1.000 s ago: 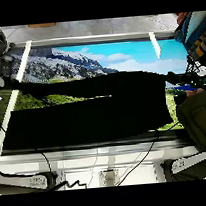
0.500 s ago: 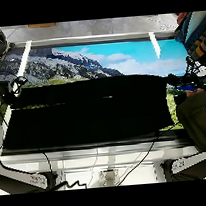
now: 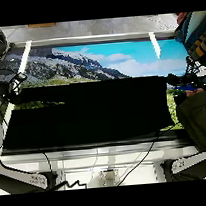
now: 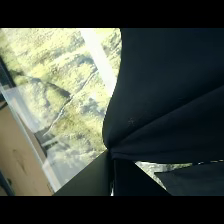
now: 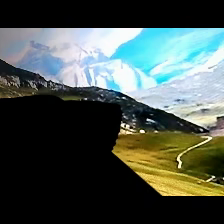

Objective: Fold the clothes and pants, and hang the long-sleeved shirts on hangers.

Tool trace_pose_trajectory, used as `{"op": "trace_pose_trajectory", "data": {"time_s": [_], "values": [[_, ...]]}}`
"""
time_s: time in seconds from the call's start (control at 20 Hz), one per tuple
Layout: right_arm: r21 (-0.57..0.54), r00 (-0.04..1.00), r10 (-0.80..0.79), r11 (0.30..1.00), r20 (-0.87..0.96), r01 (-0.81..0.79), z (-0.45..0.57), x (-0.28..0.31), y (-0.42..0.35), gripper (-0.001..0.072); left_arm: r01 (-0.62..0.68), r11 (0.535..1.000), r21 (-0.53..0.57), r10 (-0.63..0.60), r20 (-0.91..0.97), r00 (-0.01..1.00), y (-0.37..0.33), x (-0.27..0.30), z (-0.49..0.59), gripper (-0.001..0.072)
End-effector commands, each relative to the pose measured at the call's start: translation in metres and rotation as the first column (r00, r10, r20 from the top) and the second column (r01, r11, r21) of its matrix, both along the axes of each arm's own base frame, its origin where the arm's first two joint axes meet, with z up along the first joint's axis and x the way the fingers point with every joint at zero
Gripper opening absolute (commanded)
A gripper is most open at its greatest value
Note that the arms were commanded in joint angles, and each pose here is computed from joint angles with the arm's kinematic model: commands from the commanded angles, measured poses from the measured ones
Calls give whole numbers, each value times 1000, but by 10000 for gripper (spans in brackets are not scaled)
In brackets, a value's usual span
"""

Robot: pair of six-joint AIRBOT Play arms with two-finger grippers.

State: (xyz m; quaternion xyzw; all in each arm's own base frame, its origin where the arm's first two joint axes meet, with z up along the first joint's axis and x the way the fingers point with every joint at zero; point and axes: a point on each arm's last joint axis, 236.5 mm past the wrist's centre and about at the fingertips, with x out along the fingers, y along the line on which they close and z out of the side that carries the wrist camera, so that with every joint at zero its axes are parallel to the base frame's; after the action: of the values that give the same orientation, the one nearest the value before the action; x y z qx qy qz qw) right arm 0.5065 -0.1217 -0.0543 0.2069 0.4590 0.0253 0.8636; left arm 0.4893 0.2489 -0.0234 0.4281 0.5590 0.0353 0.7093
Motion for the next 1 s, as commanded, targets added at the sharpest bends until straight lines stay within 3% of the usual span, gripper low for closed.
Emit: {"op": "trace_pose_trajectory", "data": {"time_s": [0.0,0.1,0.15,0.2,0.25,0.3,0.35,0.5,0.55,0.6,0.65,0.75,0.85,0.95], "values": [[-10,1000,-10,1000,12,10,2,3,-3,13,-29,1000,-10,28,-45,999,2,-11,-7,11],[-12,1000,-12,1000,14,12,2,3,-4,14,-50,998,-27,48,-69,996,0,-18,-12,37],[-12,1000,-12,1000,14,12,2,3,-4,13,-62,997,-38,59,-82,995,-1,-22,-14,215],[-12,1000,-12,1000,14,12,2,3,-4,39,-69,997,-38,65,-95,993,-2,-25,-15,493],[-14,1000,-10,1000,15,11,2,3,-4,297,-73,997,-39,69,-103,992,-2,-27,-16,602],[-14,1000,-11,1000,15,11,2,3,-4,594,-78,996,-39,73,-116,991,-3,-30,-16,602],[-14,1000,-10,1000,15,11,2,3,-4,672,-85,996,-40,79,-129,989,-4,-33,-17,602],[-11,1000,-12,1000,16,12,4,3,-3,671,-101,994,-34,94,-163,982,-6,-41,-16,596],[-9,1000,-17,1000,18,17,6,3,-4,671,-116,993,-19,111,-162,980,-2,-44,-13,533],[-6,999,-24,1000,22,24,9,4,-4,671,-147,989,-7,145,-140,980,1,-45,-6,380],[-10,999,-27,1000,32,27,15,4,-4,671,-180,984,-15,178,-103,979,1,-45,1,280],[-22,998,-27,999,57,28,29,5,-5,671,-244,969,-38,243,-31,969,3,-45,17,251],[-39,995,-25,999,94,29,50,5,-5,671,-326,942,-80,331,61,942,4,-47,38,7],[-73,991,-18,997,136,28,76,4,-7,670,-413,900,-142,432,158,888,7,-50,59,10]]}}
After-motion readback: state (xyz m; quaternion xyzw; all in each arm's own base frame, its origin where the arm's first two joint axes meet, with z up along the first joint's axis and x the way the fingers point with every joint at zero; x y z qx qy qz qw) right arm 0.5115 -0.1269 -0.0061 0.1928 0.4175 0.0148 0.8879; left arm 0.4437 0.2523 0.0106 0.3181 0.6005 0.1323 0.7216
